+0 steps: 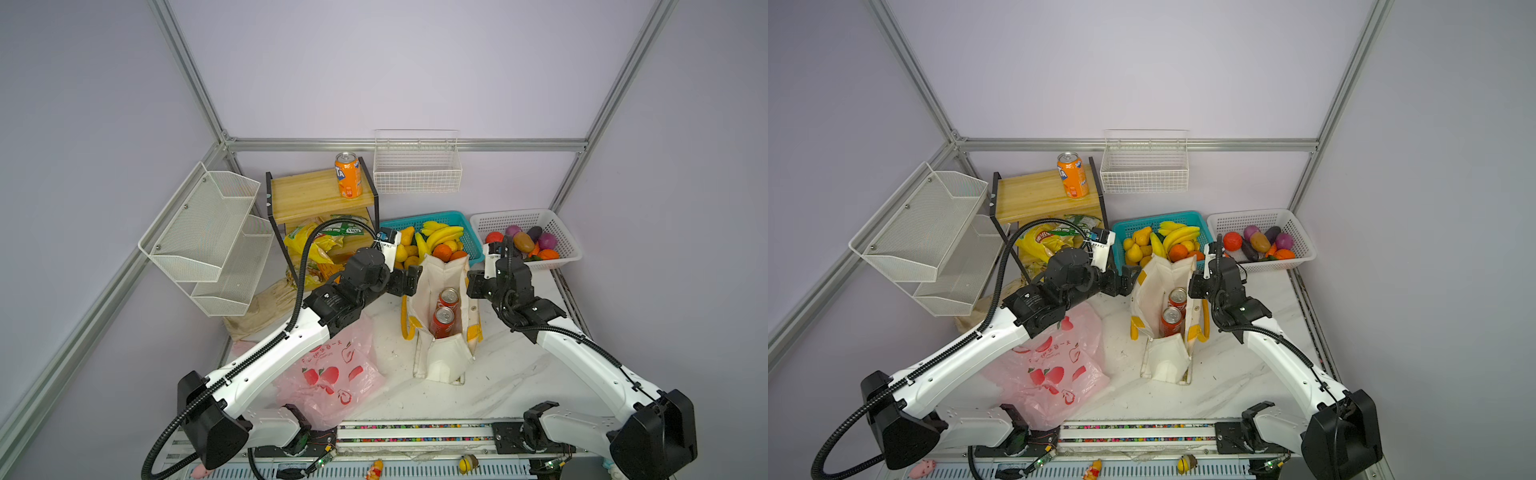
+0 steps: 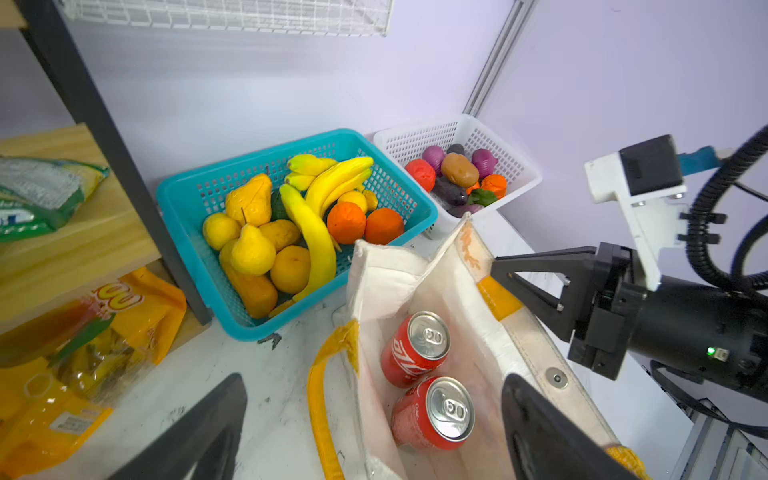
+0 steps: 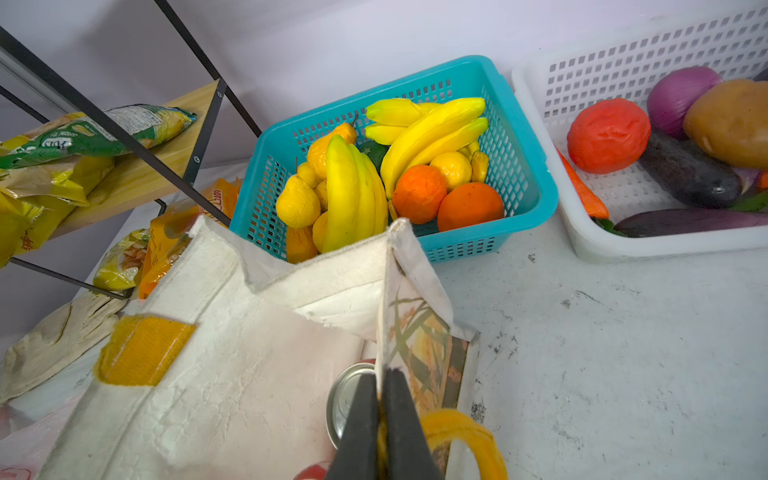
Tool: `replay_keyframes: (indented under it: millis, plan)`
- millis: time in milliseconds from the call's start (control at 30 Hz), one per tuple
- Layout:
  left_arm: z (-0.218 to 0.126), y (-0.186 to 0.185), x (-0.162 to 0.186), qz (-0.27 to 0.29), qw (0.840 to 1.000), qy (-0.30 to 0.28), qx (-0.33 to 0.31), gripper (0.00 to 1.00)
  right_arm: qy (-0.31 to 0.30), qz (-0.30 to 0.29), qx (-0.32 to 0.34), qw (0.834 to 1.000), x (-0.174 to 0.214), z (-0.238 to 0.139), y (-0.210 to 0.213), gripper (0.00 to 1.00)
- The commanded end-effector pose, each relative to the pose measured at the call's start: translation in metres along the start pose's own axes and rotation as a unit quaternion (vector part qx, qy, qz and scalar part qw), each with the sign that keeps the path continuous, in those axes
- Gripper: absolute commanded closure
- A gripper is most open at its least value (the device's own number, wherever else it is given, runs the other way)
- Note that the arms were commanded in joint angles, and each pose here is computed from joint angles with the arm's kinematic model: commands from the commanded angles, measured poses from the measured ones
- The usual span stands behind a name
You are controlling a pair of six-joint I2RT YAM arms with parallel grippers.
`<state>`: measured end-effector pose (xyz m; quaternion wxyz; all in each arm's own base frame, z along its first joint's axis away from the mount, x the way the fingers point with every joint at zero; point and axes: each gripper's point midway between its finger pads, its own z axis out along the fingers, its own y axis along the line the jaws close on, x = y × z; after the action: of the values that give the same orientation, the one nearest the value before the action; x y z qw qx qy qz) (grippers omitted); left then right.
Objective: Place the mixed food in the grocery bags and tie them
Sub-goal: 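Lift the left gripper up out of the tote bag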
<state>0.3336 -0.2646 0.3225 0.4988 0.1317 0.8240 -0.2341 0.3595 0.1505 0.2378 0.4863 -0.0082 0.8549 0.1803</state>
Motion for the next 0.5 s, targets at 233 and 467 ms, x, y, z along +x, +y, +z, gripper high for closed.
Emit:
replay_keyframes:
  millis: [233,467]
  plan:
    - [0.035,-0.007,0.069,-0.043,0.990,0.132,0.039,0.08,0.011,0.001,-0.015,1.000,0.003,0.001,0.005,0.94]
    - [0.055,0.000,0.085,-0.030,0.987,0.155,0.023,0.18,0.010,0.004,-0.020,1.000,0.006,-0.002,0.006,0.94]
